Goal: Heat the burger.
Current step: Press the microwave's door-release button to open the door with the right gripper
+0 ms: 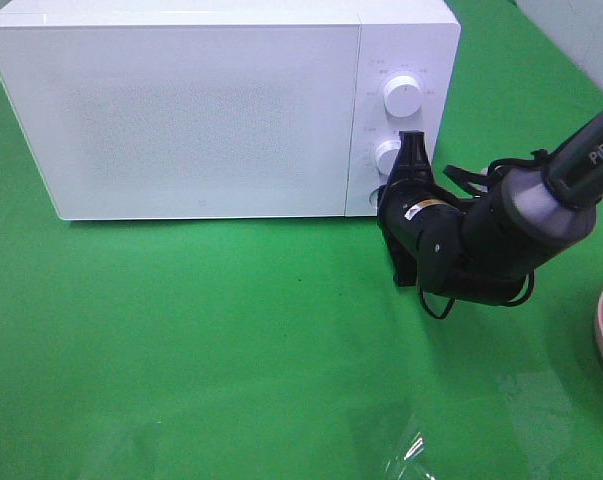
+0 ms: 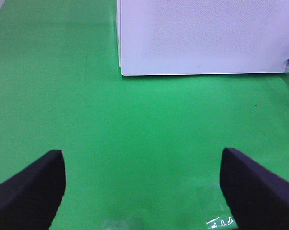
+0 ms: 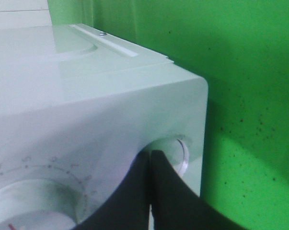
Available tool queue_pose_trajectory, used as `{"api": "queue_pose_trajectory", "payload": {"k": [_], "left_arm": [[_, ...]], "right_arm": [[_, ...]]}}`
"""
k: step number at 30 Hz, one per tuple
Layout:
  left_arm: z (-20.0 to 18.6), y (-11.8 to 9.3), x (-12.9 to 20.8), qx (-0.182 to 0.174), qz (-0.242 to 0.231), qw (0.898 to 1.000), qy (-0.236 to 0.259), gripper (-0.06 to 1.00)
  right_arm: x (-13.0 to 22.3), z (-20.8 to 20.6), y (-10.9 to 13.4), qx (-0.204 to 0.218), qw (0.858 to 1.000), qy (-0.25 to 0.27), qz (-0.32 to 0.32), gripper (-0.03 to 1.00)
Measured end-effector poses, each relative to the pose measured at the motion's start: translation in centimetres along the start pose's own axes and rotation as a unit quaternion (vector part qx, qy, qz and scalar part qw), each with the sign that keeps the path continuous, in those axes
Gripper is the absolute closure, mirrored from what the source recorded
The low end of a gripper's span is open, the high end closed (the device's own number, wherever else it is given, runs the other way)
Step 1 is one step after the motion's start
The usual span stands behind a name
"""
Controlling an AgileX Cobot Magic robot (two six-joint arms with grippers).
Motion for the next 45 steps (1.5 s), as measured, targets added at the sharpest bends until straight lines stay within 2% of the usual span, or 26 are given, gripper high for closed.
{"api": "queue_pose_trajectory", "payload": {"k": [10,23,45], "left_arm": [[0.0,0.0,0.0,0.0,0.0,1.0,0.0,0.15],[0.0,0.0,0.0,0.0,0.0,1.0,0.0,0.15],[0.0,0.0,0.0,-0.001,0.001,1.0,0.0,0.15]], "right_arm": [[0.0,0.3,-0.6,-0.008,1.0,-0.01,0.005,0.97],[0.7,1.2,-1.0,-0.039,0.999,-0.03,0.02,0.97],[0.9,1.6,-0.8,-0.026,0.999,-0.038,0.023,0.97]]}}
Point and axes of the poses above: a point on each arm's last joint axis where the gripper is mounted, z pointing out along that axis toward the gripper, y along the wrist's bending axis when the last joint is at zero, x = y × z, the point moved 2 cm from there along z, pointing out along that axis toward the gripper, and after that the axes turned 7 degrees about -z, right-handed, at the moved point
